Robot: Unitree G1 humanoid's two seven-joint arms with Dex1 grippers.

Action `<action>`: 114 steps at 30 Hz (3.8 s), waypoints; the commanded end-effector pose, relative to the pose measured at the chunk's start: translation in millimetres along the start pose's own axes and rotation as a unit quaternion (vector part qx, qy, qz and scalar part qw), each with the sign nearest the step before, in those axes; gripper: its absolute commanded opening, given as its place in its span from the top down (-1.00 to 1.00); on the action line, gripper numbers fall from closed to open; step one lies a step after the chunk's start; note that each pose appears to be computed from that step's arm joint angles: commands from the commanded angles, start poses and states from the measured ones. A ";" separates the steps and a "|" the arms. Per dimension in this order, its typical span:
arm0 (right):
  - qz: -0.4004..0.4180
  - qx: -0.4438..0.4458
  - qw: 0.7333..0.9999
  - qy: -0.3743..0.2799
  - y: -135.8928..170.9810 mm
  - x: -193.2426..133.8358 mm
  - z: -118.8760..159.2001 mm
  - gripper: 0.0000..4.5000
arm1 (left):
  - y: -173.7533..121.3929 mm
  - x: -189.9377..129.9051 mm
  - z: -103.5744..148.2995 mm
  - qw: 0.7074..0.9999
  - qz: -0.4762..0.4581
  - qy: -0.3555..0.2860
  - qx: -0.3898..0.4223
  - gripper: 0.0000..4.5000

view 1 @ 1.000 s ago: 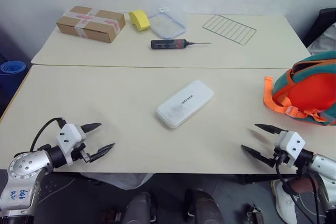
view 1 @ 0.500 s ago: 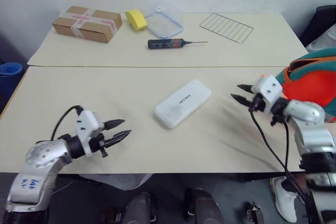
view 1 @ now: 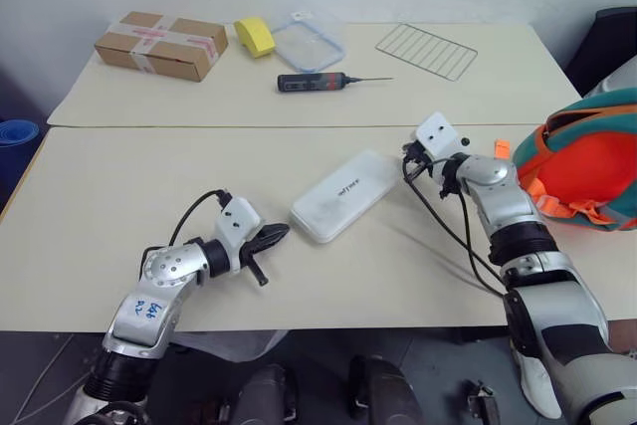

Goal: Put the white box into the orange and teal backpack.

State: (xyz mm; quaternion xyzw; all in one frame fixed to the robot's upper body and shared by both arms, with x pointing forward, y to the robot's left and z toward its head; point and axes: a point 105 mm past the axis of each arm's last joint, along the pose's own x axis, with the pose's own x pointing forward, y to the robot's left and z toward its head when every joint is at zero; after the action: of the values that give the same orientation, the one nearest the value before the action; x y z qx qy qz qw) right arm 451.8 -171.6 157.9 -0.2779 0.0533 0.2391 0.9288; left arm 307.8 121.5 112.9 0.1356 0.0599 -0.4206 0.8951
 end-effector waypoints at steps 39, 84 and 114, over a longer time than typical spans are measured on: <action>0.046 0.059 0.997 -0.032 6.3 -1.7 9.1 1.00 | -1.3 11.6 14.2 0.999 -0.005 -0.030 -0.007 0.98; 0.221 0.034 0.974 0.049 71.4 -142.8 -53.2 1.00 | 39.6 -49.0 9.0 0.830 -0.129 0.158 -0.519 -0.98; 0.253 0.033 0.967 -0.003 88.5 -112.6 -29.2 1.00 | -9.4 49.3 34.4 0.767 -0.227 0.127 -0.587 -0.45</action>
State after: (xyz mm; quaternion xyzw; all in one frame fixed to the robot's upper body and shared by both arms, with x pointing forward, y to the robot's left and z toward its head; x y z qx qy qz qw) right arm 318.9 -174.1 109.0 -0.2379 0.1380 0.4495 0.8499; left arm 335.1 78.2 124.3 -0.3698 0.4498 -0.4456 0.6800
